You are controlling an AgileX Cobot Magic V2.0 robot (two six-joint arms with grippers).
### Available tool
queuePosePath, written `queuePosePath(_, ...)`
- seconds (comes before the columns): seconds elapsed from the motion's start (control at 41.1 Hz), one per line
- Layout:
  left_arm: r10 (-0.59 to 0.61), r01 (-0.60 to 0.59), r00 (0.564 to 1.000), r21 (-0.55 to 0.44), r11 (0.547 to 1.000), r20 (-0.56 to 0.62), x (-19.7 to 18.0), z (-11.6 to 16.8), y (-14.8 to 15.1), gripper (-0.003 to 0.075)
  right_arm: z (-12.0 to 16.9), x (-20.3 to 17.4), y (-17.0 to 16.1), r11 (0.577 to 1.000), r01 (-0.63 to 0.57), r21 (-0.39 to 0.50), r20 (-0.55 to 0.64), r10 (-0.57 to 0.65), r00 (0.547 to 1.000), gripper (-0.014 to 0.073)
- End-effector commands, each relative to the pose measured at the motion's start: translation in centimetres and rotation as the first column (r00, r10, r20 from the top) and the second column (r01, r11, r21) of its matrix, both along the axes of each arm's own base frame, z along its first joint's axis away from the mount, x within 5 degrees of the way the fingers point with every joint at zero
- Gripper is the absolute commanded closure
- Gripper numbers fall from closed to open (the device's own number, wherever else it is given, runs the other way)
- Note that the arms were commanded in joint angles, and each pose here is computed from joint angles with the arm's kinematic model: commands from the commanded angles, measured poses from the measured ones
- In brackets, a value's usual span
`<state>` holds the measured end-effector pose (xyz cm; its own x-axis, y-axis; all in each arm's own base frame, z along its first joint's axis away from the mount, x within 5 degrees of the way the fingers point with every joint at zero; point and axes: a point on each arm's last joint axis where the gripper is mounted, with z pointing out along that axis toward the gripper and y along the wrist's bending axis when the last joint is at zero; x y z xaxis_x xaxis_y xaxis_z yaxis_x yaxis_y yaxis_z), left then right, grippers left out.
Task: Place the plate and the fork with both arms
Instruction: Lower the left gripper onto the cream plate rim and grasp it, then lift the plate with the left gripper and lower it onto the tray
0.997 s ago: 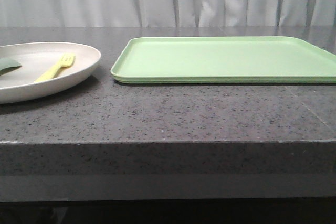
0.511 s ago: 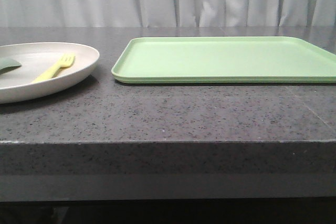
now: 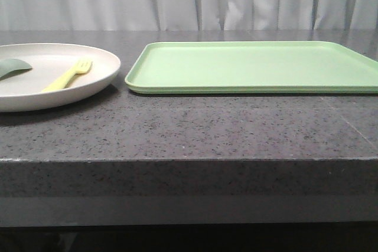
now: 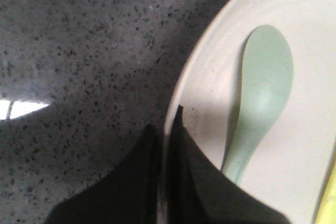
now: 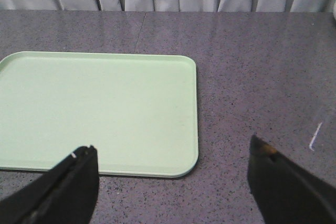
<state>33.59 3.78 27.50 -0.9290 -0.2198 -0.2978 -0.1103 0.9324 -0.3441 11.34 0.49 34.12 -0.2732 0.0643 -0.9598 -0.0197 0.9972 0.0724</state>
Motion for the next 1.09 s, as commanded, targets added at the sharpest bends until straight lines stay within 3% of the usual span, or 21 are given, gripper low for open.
queuePosePath(0.0,0.023,-0.009,0.988,-0.093,0.996,0.152,-0.3,3.3,-0.2,0.0738,1.8,0.1,0.0,1.0,-0.002,0.0,0.107,0.002,0.994,-0.0006)
queuePosePath(0.267,0.045,-0.002,0.979,-0.211,0.978,0.198,-0.3,4.2,-0.3,0.0738,1.8,0.1,0.0,1.0,-0.002,0.0,0.106,0.002,0.994,-0.0006)
queuePosePath(0.486,0.003,0.049,0.971,-0.209,0.977,0.24,0.3,5.1,-2.6,0.0738,1.8,0.1,0.0,1.0,-0.002,0.0,0.106,0.002,0.994,-0.0006)
queuePosePath(0.802,-0.114,0.188,0.95,-0.238,0.953,0.292,3.1,7.8,-10.9,0.0738,1.8,0.1,0.0,1.0,-0.002,0.0,0.104,0.002,0.995,-0.0006)
queuePosePath(1.07,-0.222,0.293,0.933,-0.244,0.924,0.282,5.3,7.8,-18.4,0.0738,1.8,0.1,0.0,1.0,-0.002,0.0,0.103,0.002,0.995,-0.0006)
